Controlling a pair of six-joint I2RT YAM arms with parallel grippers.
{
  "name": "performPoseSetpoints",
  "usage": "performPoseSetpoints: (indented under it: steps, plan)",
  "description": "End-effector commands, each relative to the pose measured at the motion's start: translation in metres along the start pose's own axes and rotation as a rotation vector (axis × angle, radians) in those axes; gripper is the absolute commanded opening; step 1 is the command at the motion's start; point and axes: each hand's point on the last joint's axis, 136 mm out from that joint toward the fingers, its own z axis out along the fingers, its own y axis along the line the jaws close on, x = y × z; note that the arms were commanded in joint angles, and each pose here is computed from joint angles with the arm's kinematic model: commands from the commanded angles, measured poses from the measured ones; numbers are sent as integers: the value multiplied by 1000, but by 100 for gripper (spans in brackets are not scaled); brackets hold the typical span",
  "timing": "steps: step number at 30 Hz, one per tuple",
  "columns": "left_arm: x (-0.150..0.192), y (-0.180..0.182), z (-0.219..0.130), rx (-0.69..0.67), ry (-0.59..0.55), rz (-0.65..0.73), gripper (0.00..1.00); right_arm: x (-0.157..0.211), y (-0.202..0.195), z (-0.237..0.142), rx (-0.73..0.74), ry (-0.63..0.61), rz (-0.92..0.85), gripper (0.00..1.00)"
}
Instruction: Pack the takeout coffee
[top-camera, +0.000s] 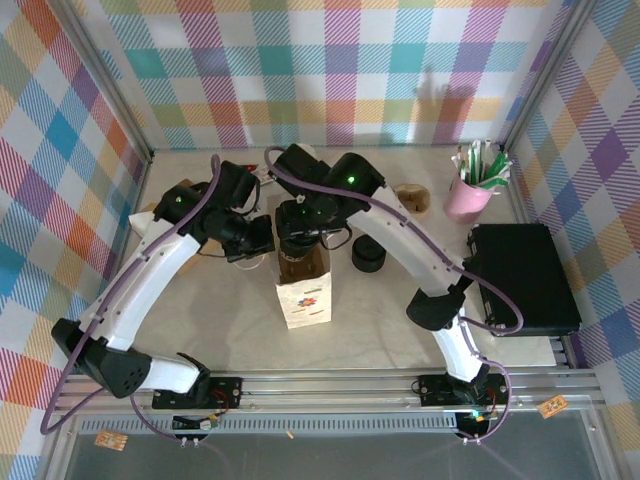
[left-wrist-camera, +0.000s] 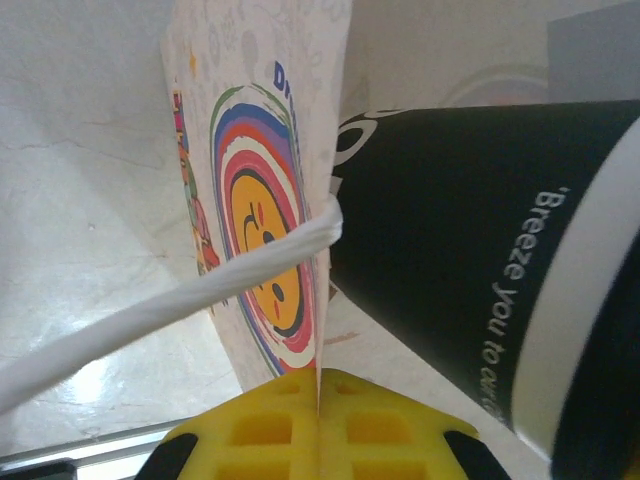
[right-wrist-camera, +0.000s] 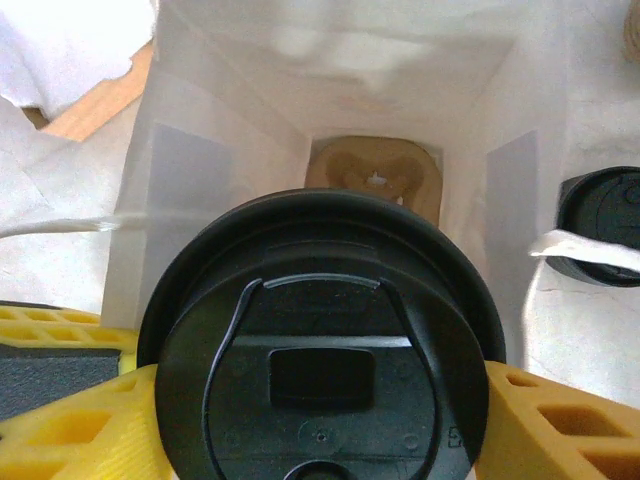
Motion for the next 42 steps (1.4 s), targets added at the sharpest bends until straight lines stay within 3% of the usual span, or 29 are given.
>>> performPoseSetpoints:
  steps: [1, 13, 23, 36, 42]
  plan:
    - [4, -7, -1, 62, -32, -31, 0, 4, 1, -1, 52, -21, -64, 39]
    - [12, 11, 8, 21, -60, -69, 0, 18, 15, 42, 107, 46, -162, 39]
    - [9, -2, -6, 74, -70, -66, 0, 20, 24, 81, 95, 81, -189, 40]
    - [0, -3, -24, 95, -97, -129, 0, 8, 8, 42, 57, 33, -84, 37]
    - [9, 1, -20, 132, -94, -155, 0, 15, 10, 54, 53, 77, -142, 37]
